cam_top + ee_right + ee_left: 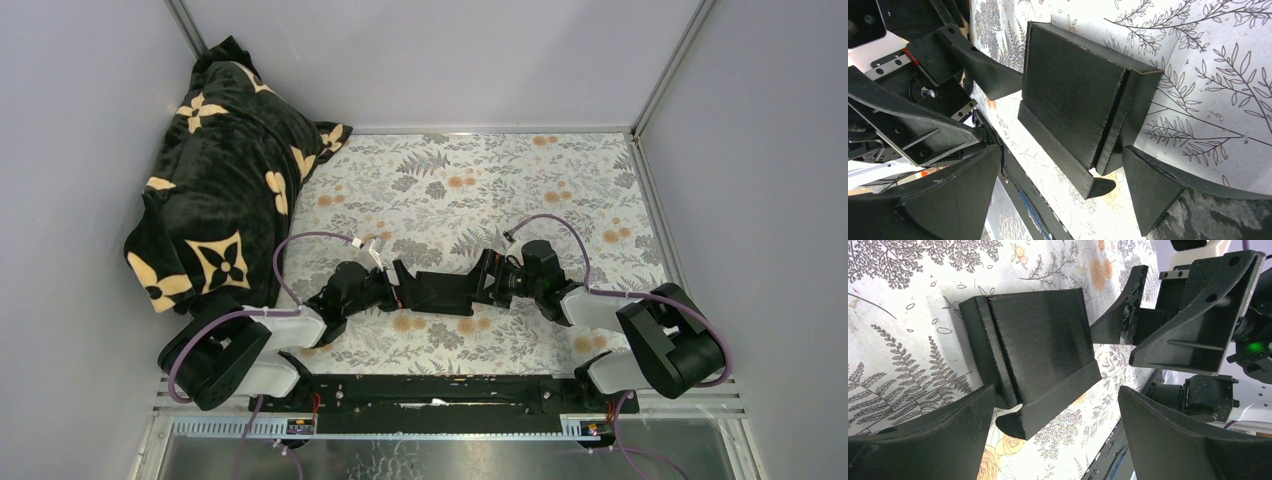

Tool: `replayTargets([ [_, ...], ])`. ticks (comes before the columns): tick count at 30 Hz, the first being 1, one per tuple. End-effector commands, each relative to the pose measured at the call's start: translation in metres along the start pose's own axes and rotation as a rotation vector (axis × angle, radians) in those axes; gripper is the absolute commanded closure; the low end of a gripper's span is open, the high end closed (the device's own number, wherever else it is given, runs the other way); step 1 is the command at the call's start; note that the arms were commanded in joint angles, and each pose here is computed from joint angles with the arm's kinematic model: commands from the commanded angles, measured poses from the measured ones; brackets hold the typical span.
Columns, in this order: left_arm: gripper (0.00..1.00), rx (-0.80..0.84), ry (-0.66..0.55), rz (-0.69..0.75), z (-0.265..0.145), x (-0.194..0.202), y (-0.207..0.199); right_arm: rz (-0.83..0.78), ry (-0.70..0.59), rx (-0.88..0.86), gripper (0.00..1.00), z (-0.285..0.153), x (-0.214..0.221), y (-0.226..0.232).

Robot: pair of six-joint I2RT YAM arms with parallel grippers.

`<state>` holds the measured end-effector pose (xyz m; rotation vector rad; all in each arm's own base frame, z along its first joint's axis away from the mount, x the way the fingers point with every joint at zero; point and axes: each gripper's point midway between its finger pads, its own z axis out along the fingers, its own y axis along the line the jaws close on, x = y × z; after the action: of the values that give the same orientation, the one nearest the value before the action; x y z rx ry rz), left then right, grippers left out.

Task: Fold the paper box
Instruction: Adjust the paper box at the center of the board.

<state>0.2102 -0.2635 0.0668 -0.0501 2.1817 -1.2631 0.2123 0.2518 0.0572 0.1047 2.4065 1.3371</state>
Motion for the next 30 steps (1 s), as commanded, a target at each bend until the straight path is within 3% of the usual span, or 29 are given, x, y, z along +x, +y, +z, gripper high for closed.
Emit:
replayTargets([
  [1,0.01,0.083,-0.041,0.039,-0.001,-0.012,-0.023,-0.049,-0.034,-0.090,0.00,-0.002,-0.016,0.029],
  [30,0.01,0.103,-0.056,0.046,-0.007,-0.018,-0.038,-0.082,-0.060,-0.098,0.00,-0.016,-0.022,0.046],
])
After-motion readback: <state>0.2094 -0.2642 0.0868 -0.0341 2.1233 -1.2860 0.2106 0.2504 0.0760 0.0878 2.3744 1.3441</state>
